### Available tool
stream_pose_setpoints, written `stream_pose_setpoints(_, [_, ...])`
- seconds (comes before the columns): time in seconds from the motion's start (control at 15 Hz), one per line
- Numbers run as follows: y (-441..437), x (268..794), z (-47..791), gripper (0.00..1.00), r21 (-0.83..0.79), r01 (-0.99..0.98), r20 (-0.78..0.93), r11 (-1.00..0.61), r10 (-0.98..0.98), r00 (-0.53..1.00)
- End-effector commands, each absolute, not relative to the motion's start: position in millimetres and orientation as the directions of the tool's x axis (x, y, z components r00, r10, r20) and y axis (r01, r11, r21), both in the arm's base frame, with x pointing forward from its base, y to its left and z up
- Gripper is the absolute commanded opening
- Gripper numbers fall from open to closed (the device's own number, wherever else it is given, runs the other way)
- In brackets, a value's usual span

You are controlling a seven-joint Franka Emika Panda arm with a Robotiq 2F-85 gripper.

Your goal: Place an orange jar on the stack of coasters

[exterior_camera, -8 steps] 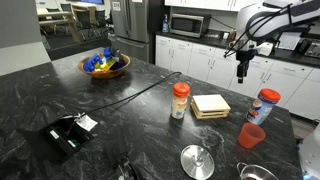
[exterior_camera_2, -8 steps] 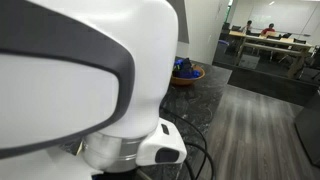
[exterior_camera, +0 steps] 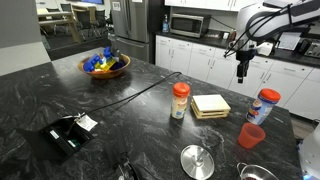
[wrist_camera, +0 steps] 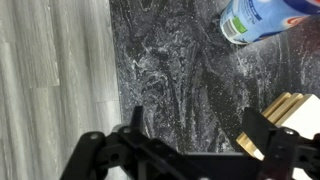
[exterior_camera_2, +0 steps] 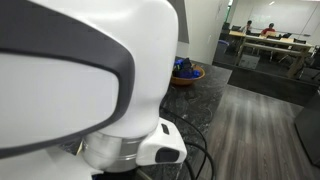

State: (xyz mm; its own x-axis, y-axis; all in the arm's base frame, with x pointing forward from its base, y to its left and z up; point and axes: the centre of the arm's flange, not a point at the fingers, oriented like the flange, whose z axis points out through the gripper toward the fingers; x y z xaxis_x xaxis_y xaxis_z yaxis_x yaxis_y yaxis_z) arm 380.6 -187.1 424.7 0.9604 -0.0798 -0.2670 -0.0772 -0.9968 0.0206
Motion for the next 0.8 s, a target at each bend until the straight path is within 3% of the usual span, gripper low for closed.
stream_pose_setpoints(0.0, [-187.1,380.6,424.7,1.0,0.021,-0.077,-0.267,-0.997,-0.08,0.96])
stream_pose_setpoints(0.73, [-165.8,386.7,429.2,1.0,0.035,-0.048,-0.239,-0.998,-0.055,0.969])
